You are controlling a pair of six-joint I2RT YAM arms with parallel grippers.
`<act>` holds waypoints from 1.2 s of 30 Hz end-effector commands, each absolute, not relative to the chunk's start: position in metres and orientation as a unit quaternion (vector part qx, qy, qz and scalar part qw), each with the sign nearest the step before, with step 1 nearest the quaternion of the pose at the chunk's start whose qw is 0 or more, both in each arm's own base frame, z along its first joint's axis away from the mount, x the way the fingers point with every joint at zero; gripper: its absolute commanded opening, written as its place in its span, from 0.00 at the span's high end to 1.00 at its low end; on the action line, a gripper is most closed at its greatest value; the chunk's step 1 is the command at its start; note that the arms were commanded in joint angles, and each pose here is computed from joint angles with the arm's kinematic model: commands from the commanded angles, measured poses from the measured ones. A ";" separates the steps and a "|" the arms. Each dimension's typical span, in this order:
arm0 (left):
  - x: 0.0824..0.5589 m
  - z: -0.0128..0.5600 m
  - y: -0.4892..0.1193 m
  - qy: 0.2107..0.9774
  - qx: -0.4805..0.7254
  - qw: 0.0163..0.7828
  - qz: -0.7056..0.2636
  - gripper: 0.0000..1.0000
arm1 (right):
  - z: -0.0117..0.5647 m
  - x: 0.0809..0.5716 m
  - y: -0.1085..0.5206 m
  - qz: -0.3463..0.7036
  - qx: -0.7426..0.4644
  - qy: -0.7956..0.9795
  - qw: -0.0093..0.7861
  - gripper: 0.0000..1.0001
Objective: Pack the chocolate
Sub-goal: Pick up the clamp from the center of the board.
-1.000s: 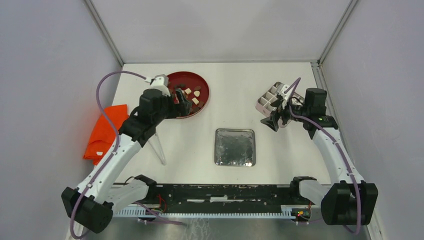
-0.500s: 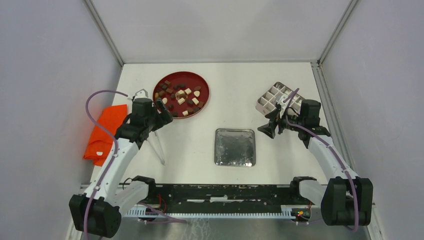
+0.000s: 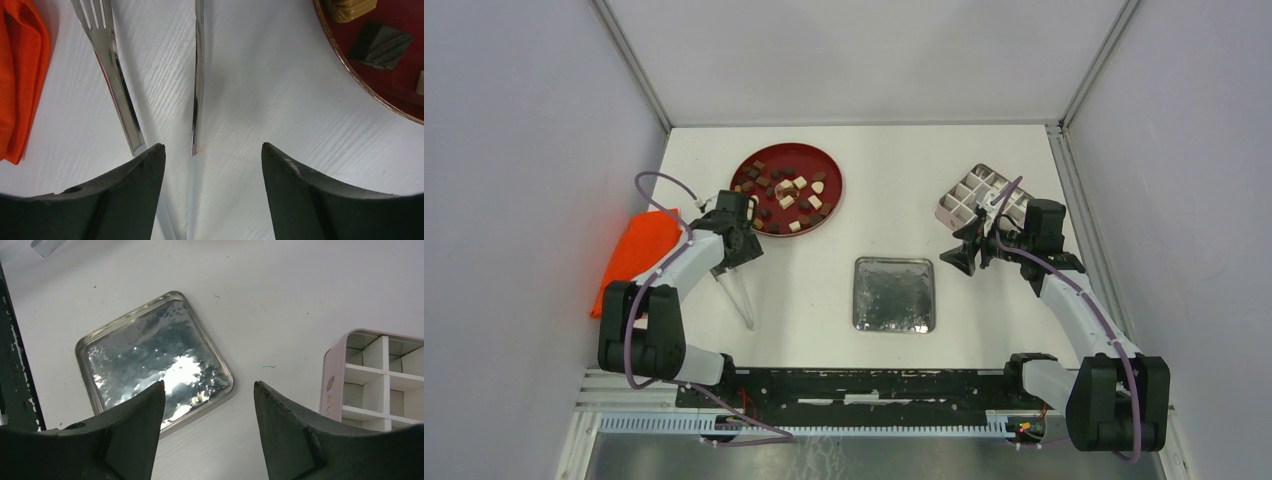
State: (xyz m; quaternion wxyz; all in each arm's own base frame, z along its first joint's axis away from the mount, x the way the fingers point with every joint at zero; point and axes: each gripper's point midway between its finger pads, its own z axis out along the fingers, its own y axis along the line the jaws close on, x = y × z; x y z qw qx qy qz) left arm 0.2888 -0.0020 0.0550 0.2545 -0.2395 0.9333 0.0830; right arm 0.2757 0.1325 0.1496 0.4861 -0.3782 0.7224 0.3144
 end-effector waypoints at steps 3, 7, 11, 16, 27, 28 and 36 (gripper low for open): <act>0.319 0.055 0.009 0.927 -0.235 0.277 0.089 0.27 | 0.169 0.279 0.137 0.320 -0.393 0.701 0.502 0.30; 0.323 0.042 0.010 0.932 -0.234 0.265 0.081 0.36 | 0.167 0.279 0.136 0.320 -0.393 0.701 0.501 0.30; 0.327 0.041 0.015 0.930 -0.238 0.265 0.084 0.49 | 0.165 0.279 0.137 0.324 -0.394 0.701 0.498 0.30; 0.328 0.037 0.018 0.931 -0.242 0.262 0.080 0.56 | 0.163 0.280 0.137 0.327 -0.393 0.704 0.493 0.31; 0.320 0.022 0.012 0.937 -0.245 0.239 0.068 0.64 | 0.163 0.278 0.139 0.336 -0.394 0.701 0.490 0.31; 0.320 0.021 0.012 0.938 -0.244 0.238 0.067 0.67 | 0.164 0.278 0.139 0.335 -0.395 0.700 0.491 0.31; 0.316 0.040 0.011 0.934 -0.244 0.253 0.059 0.98 | 0.165 0.276 0.139 0.337 -0.399 0.696 0.493 0.32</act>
